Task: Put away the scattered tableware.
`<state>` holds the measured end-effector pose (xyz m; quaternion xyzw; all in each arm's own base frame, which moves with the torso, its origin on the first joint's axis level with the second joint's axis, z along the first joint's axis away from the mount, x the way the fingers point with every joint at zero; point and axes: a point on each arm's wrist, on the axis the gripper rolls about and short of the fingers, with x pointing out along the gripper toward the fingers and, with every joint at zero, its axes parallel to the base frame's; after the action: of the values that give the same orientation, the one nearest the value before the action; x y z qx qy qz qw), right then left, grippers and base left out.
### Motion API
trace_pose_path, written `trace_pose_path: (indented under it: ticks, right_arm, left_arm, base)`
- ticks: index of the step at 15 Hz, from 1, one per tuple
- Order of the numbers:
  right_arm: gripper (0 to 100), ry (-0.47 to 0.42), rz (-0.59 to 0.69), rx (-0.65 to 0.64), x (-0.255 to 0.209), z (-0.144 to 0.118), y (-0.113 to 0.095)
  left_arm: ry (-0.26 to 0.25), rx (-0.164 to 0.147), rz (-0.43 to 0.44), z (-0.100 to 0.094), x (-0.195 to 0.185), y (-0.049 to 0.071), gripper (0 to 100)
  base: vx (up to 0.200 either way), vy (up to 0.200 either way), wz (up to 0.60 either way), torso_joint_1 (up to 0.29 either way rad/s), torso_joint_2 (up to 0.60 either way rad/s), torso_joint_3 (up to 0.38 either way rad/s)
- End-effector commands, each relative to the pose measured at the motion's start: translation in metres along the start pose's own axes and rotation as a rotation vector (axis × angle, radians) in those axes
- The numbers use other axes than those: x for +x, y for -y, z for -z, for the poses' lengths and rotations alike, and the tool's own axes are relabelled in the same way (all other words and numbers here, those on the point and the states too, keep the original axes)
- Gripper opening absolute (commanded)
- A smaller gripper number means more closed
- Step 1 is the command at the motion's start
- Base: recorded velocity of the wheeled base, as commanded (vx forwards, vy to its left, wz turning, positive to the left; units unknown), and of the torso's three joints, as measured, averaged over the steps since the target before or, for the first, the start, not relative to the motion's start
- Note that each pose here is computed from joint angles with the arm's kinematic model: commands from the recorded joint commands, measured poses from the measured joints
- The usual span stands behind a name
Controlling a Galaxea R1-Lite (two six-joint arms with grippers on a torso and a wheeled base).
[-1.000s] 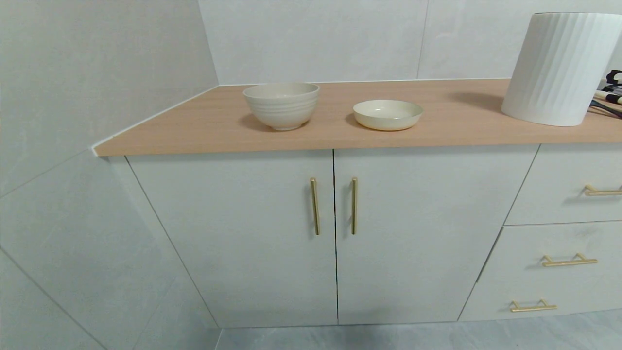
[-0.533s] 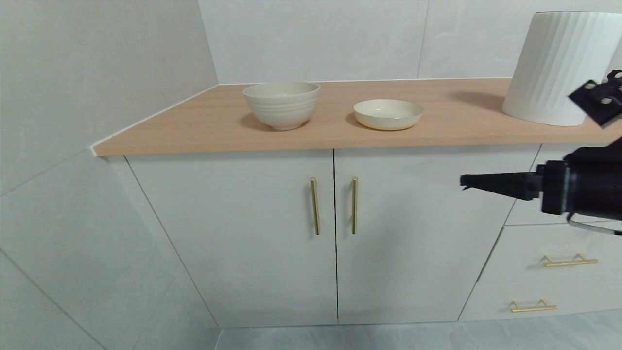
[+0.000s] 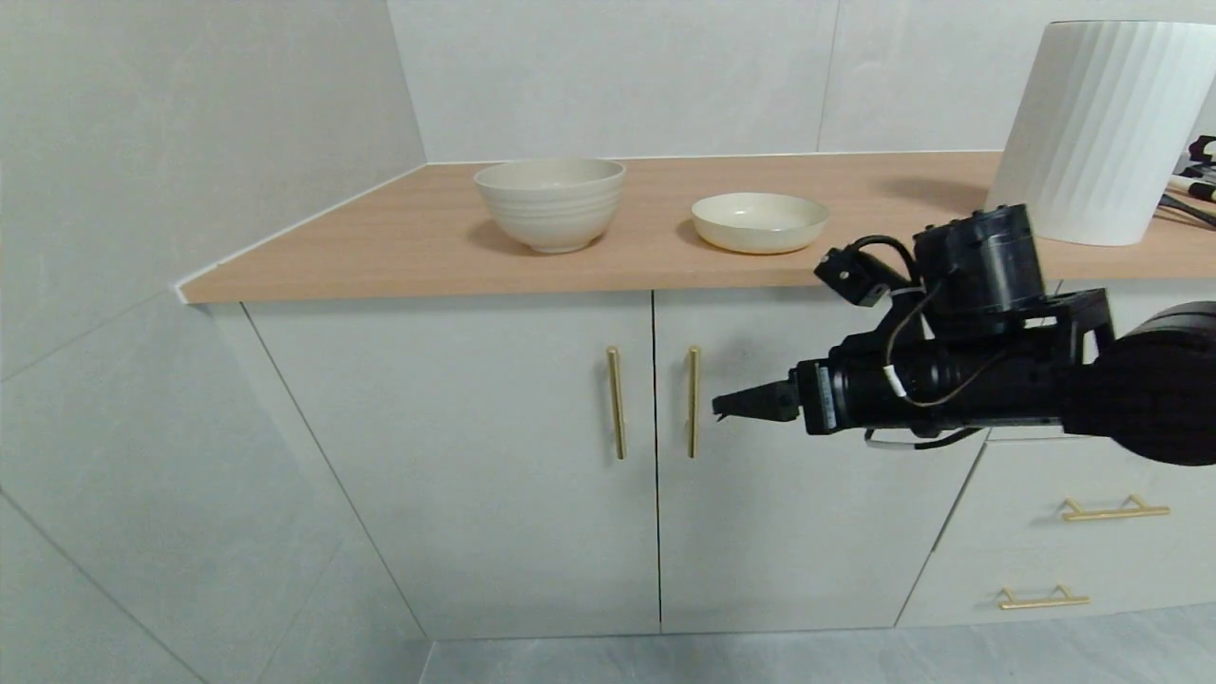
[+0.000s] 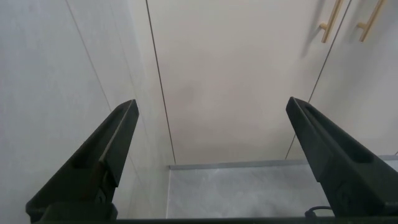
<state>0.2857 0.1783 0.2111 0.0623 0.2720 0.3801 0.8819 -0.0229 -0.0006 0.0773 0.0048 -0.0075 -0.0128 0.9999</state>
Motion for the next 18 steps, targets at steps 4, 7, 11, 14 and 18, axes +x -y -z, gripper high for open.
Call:
trace_pose_path:
  ticks: [4, 7, 11, 14, 18]
  right_arm:
    - [100, 0.043, -0.026, -0.024, 0.074, 0.026, 0.021]
    - [100, 0.076, -0.033, -0.031, 0.087, 0.028, 0.025]
    - [100, 0.153, -0.053, -0.015, 0.099, 0.028, 0.029]
    - [100, 0.167, -0.062, -0.008, 0.100, 0.028, 0.028]
    - [100, 0.220, -0.098, 0.006, 0.112, 0.032, 0.022]
  left_arm:
    - [0.002, 0.000, 0.000, 0.000, 0.000, 0.000, 100]
    - [0.000, 0.000, 0.000, 0.000, 0.000, 0.000, 100]
    - [-0.001, 0.000, 0.000, 0.000, 0.000, 0.000, 100]
    - [0.000, 0.000, 0.000, 0.000, 0.000, 0.000, 100]
    - [-0.001, 0.000, 0.000, 0.000, 0.000, 0.000, 100]
  base:
    - [0.000, 0.000, 0.00, 0.000, 0.00, 0.000]
    - [0.000, 0.000, 0.00, 0.000, 0.00, 0.000]
    - [0.000, 0.000, 0.00, 0.000, 0.00, 0.000]
    - [0.000, 0.000, 0.00, 0.000, 0.00, 0.000]
    - [0.000, 0.000, 0.00, 0.000, 0.00, 0.000]
